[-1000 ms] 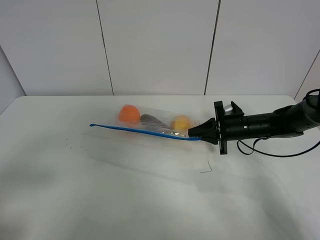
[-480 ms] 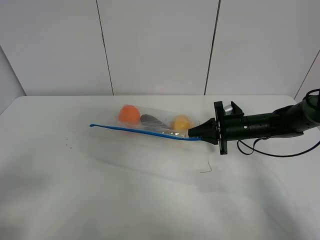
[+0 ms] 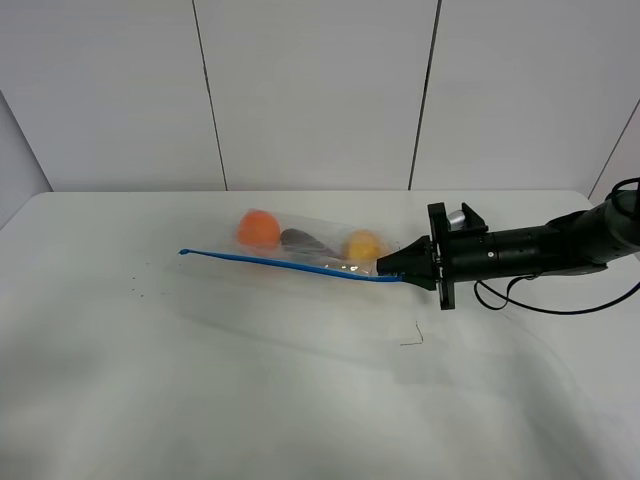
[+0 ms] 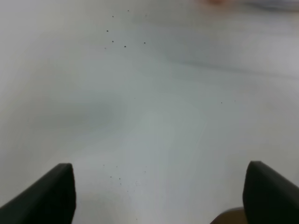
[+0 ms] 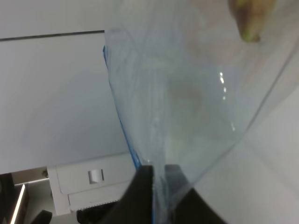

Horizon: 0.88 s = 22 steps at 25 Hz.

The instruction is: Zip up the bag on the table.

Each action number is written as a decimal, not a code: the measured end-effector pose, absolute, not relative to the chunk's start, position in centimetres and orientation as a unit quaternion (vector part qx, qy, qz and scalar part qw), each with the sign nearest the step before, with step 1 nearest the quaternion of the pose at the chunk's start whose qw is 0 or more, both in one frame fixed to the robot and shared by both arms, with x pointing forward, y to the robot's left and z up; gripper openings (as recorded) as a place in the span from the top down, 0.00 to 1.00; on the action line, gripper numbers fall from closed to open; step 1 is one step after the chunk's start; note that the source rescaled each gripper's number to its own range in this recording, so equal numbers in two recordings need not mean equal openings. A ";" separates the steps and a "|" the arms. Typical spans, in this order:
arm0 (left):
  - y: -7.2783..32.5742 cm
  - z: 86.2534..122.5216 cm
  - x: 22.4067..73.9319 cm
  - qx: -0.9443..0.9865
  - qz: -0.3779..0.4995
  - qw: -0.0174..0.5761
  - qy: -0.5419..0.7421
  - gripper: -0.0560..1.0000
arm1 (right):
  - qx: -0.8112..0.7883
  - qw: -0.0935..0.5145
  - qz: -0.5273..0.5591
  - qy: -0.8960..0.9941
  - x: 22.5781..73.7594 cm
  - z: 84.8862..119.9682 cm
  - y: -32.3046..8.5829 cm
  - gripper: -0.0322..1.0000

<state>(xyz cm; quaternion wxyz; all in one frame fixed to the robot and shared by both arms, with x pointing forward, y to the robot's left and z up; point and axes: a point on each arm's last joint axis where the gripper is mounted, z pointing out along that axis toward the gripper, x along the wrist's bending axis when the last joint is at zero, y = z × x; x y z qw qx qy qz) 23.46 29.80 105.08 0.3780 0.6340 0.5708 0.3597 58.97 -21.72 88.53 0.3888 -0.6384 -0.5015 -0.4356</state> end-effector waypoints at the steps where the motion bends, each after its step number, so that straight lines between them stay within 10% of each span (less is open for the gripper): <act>1: 29.8 105.1 23.5 0.634 0.360 0.378 0.571 0.00 | -0.639 0.389 -0.434 -0.503 58.9 88.5 -21.7 0.68; 4: 29.8 105.1 23.5 0.634 0.360 0.378 0.571 0.00 | -0.643 0.395 -0.421 -0.504 58.8 88.4 -21.8 0.20; 6: 29.8 105.1 23.5 0.634 0.360 0.378 0.571 0.00 | -0.644 0.398 -0.403 -0.514 58.7 88.4 -21.9 0.07; 11: 29.8 105.1 23.5 0.633 0.359 0.378 0.571 0.00 | -0.641 0.347 -0.314 -0.608 60.6 91.2 -23.1 0.00; 22: 29.8 105.1 23.5 0.633 0.359 0.378 0.571 0.00 | -0.665 0.037 -0.051 -0.744 62.7 98.7 -25.7 0.00</act>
